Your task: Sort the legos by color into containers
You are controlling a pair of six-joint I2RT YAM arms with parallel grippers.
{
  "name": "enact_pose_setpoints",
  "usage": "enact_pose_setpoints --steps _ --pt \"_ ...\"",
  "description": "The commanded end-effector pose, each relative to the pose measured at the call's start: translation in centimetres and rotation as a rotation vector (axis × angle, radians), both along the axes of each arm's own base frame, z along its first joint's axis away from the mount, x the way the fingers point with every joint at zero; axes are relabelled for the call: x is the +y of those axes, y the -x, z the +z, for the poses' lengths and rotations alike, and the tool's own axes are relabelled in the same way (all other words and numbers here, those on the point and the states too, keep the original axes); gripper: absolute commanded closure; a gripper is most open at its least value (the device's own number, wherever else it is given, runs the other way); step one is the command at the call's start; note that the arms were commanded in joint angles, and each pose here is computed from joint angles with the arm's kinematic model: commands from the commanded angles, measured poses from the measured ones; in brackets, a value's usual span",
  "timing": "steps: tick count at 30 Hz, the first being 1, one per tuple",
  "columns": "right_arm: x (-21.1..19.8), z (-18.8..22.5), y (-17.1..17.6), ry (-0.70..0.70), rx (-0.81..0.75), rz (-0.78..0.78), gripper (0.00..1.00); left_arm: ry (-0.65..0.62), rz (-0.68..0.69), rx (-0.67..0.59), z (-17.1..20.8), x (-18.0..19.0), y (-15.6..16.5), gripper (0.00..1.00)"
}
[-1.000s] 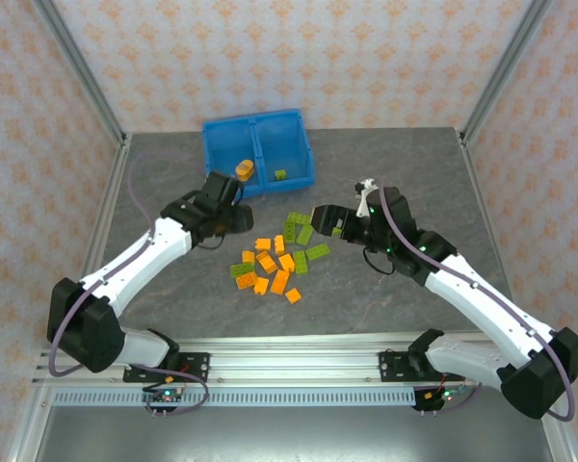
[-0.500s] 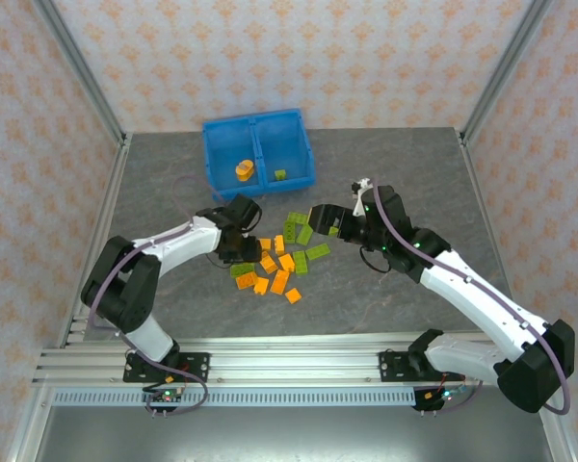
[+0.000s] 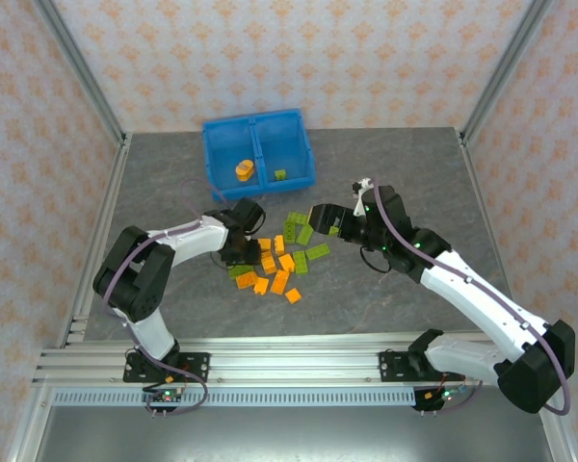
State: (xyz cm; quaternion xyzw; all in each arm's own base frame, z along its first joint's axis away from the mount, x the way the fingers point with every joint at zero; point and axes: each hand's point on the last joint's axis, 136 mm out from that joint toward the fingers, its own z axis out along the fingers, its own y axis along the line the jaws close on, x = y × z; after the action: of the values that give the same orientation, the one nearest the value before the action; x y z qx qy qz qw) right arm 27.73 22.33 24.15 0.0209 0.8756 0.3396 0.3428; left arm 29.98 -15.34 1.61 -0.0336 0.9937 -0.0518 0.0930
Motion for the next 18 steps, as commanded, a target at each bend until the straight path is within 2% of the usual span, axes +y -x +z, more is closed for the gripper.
enact_pose_setpoints --steps 1,4,10,14,18 --pt "-0.2 0.2 0.0 0.005 -0.006 -0.015 0.0 -0.081 0.006 0.009 -1.6 1.2 -0.2 0.68" --pt "0.0 0.3 0.5 0.005 -0.011 0.017 0.0 -0.062 0.018 -0.031 -0.3 1.1 -0.5 0.73" --pt "2.5 1.3 2.1 -0.094 0.012 0.17 0.0 -0.015 0.075 -0.189 5.2 1.9 -2.9 0.74" --pt "3.3 1.7 2.7 -0.122 0.027 0.226 0.0 0.015 0.123 -0.304 9.6 3.3 -6.4 0.75" --pt "3.5 2.0 3.0 -0.133 0.029 0.24 0.0 0.027 0.184 -0.41 13.9 5.0 -11.3 0.75"
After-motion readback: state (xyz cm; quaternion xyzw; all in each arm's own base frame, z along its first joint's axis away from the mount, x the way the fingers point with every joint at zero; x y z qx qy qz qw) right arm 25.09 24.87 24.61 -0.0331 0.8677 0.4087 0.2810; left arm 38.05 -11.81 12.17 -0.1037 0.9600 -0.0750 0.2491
